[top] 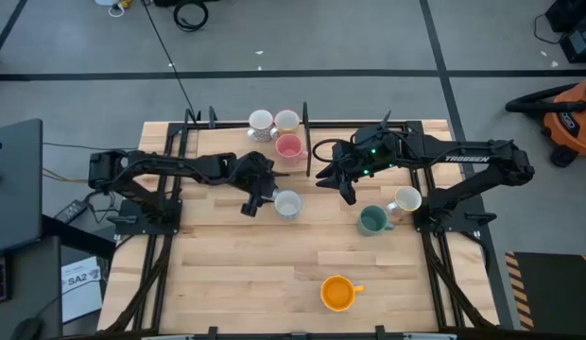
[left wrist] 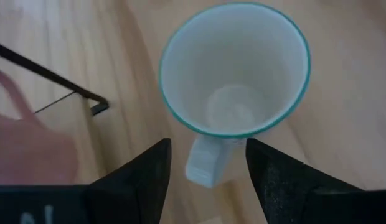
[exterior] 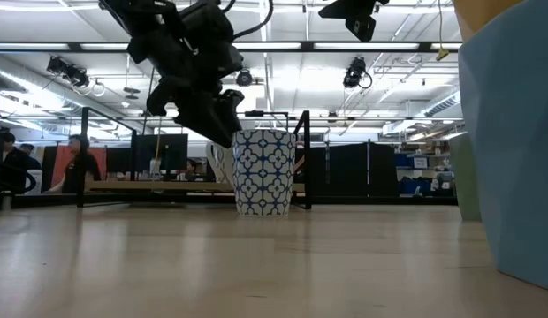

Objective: Place coffee mugs
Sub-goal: Put the blue patterned mug on the shelf

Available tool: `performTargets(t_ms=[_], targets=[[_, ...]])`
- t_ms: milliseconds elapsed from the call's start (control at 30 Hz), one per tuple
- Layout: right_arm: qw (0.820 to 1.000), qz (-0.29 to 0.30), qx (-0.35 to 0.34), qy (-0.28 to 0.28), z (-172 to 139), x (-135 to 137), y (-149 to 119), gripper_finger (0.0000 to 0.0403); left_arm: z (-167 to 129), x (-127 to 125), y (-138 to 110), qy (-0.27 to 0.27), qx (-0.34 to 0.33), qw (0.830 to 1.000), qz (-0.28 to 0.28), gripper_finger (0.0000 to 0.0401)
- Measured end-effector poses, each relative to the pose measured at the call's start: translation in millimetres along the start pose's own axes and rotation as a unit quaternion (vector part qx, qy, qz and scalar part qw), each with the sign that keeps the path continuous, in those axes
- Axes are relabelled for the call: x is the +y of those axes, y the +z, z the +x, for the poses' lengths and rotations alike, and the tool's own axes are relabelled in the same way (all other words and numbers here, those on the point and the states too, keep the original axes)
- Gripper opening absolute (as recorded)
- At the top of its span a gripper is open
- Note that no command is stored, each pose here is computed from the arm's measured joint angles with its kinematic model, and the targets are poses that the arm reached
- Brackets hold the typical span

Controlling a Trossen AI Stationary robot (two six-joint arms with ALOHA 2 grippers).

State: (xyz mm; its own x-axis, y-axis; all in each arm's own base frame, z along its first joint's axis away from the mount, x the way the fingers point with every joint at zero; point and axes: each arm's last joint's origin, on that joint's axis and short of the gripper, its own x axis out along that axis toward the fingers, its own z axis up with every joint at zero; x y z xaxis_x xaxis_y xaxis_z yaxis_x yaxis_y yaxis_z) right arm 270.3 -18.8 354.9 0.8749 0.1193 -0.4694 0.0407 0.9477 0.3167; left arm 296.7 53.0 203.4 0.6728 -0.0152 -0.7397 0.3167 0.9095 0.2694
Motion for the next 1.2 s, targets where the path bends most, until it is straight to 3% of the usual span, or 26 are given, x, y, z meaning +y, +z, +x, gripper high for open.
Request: performTargets(t_ms=[400, 900, 1200], targets=[[1.0, 0.0, 0.0, 0.0, 0, 0, 0, 0.0128, 17, 0, -3, -0.016, -0.004, 1.0, 0.0, 0.0207], [1.0, 0.0, 0.0, 0.0, 0, 0, 0, 0.0128, 17, 1, -4, -0.003, 0.005, 1.0, -0.006, 0.0081], [1.0, 0.0, 0.0, 0.0, 0, 0, 0, 0.0128, 17, 1, -3, 0.018, 0.017, 0.999, -0.033, 0.0077]])
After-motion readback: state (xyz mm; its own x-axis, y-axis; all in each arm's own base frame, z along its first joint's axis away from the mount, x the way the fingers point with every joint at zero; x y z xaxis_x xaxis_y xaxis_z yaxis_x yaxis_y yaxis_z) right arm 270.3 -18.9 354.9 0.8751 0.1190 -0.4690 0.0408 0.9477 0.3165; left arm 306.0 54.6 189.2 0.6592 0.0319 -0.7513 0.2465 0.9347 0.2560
